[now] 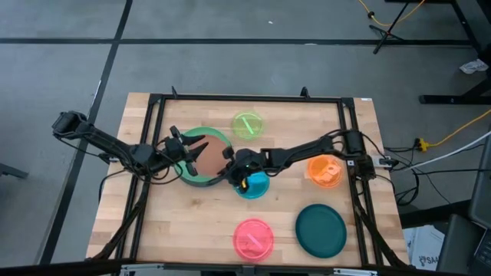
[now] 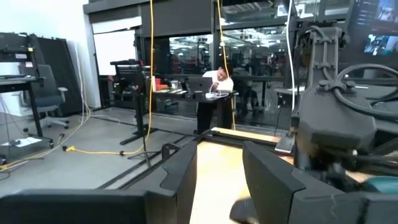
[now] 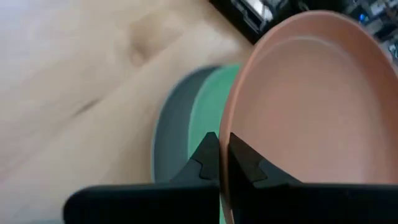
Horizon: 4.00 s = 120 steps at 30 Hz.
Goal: Stack plastic plates
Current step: Stack the brown plate on top of green plate, then stack the dark blue plate on top of brown plate
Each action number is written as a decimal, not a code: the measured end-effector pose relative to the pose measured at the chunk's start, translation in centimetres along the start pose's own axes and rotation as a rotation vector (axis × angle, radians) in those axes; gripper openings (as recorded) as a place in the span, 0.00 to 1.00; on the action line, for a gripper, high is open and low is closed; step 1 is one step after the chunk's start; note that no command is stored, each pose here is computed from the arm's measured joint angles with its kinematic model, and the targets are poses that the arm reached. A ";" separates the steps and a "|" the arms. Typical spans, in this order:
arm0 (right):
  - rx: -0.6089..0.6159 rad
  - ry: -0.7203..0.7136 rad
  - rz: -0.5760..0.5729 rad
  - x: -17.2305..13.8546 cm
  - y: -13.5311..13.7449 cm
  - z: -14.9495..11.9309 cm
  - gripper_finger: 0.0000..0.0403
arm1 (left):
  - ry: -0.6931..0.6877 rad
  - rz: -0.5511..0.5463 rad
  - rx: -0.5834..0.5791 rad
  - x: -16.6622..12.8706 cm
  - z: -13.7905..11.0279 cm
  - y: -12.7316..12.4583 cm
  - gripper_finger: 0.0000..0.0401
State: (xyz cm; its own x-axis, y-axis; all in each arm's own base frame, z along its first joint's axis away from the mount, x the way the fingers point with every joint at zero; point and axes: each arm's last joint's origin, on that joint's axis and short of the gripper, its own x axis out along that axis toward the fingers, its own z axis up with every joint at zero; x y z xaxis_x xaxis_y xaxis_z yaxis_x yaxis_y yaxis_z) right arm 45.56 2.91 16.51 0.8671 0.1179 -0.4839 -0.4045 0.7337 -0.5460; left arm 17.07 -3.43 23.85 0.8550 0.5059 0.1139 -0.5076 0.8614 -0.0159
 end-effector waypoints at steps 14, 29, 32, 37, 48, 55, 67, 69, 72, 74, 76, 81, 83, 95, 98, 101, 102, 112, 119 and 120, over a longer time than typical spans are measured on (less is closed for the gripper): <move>0.163 0.025 -0.005 5.1 -1.4 -2.6 0.00 | -0.005 -0.047 -0.008 0.0 0.0 -0.2 0.31; 0.265 0.009 -0.004 5.9 -0.9 -3.1 0.19 | -0.026 -0.110 -0.019 0.0 0.2 -0.3 0.31; 0.264 0.003 -0.008 5.8 -1.0 -2.9 0.28 | -0.026 -0.110 -0.019 0.0 0.2 -0.3 0.31; 0.270 0.010 0.002 4.4 -1.9 -1.6 0.35 | -0.024 -0.112 -0.020 0.0 0.2 -0.3 0.31; 0.317 0.060 0.084 -3.2 -2.2 0.7 0.33 | -0.018 -0.140 -0.018 -0.4 0.1 -0.7 0.31; 0.366 0.097 0.047 -10.3 0.5 1.0 0.32 | -0.013 -0.138 -0.012 -0.3 0.0 -0.7 0.31; 0.604 0.294 0.121 -19.4 4.2 0.4 0.31 | 0.002 -0.181 -0.012 0.0 -0.5 -1.0 0.31; 0.631 0.379 0.161 -19.8 5.1 0.0 0.31 | 0.008 -0.178 -0.009 0.2 -0.6 -0.9 0.31; 0.678 0.481 0.223 -20.3 6.5 -0.2 0.31 | 0.011 -0.172 -0.020 0.3 -0.6 -0.9 0.31; 0.716 0.546 0.268 -20.4 7.5 -0.2 0.31 | 0.012 -0.170 -0.026 0.3 -0.6 -0.8 0.31; 0.756 0.633 0.298 -20.9 8.6 -0.2 0.31 | 0.013 -0.170 -0.025 0.3 -0.6 -0.8 0.31; 0.839 0.804 0.379 -22.3 11.2 0.2 0.31 | 0.018 -0.170 -0.021 0.3 -0.7 -0.8 0.31; 0.849 0.856 0.402 -22.9 12.2 0.5 0.31 | 0.018 -0.171 -0.021 0.3 -0.7 -0.8 0.31; 0.756 0.854 0.417 -22.9 17.0 -0.3 0.31 | 0.019 -0.170 -0.021 0.3 -0.7 -0.8 0.31; 0.794 0.853 0.427 -22.5 17.9 -1.7 0.31 | 0.021 -0.163 -0.019 0.3 -0.7 -0.8 0.31; 0.800 0.858 0.415 -22.4 18.2 -2.5 0.31 | 0.021 -0.157 -0.019 0.3 -0.7 -0.8 0.31; 0.802 0.855 0.419 -22.4 18.3 -2.6 0.31 | 0.021 -0.156 -0.018 0.3 -0.7 -0.8 0.31; 0.820 0.810 0.439 -22.1 18.5 -2.6 0.23 | 0.024 -0.155 -0.016 0.3 -0.8 -0.8 0.31; 0.819 0.806 0.463 -22.0 18.2 -2.8 0.02 | 0.025 -0.155 -0.014 0.3 -0.8 -0.8 0.31; 0.835 0.808 0.470 -21.9 18.0 -2.8 0.02 | 0.025 -0.155 -0.014 0.3 -0.8 -0.8 0.31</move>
State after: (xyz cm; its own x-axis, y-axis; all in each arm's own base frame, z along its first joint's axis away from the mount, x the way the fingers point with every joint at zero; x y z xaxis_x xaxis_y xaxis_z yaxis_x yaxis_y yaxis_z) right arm 18.49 11.68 15.30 0.1440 0.2563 -0.9558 -0.0622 0.9663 0.2498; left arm 17.82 -3.94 23.12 0.9256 0.3673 0.0918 -0.3676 0.9299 -0.0142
